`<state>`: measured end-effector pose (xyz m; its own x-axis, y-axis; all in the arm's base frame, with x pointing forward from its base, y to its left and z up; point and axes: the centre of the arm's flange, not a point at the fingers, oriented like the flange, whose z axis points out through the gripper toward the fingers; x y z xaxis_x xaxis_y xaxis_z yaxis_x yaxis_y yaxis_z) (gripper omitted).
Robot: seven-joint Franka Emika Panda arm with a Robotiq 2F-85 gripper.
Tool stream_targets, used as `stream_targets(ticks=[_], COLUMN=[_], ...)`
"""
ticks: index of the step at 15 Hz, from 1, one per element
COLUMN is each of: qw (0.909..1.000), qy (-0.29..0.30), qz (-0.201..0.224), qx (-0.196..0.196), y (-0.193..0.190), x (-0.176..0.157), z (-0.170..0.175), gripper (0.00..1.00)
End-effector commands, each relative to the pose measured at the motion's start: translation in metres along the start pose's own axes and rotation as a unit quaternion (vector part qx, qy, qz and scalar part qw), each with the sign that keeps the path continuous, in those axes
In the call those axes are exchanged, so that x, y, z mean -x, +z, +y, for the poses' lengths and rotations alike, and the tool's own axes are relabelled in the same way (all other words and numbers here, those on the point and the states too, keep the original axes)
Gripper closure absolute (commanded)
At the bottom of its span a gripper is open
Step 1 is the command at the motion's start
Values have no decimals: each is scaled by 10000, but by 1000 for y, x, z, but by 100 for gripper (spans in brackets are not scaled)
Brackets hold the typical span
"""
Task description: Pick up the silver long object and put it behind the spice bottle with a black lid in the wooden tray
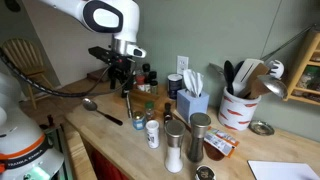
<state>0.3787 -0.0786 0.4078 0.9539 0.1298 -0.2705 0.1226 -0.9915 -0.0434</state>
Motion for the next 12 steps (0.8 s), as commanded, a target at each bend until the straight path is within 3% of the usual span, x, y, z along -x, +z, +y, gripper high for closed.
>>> stream_targets(ticks=[1, 6, 7, 12], qw=[10000, 10000, 9994, 9982], qy=[0, 0, 320, 325], qz=[0, 0, 81, 505], qx=[0, 0, 128, -10], y=[0, 0, 1, -3], x=[0, 0, -8, -22], z=[0, 0, 1, -33], gripper=[0, 0, 0, 0])
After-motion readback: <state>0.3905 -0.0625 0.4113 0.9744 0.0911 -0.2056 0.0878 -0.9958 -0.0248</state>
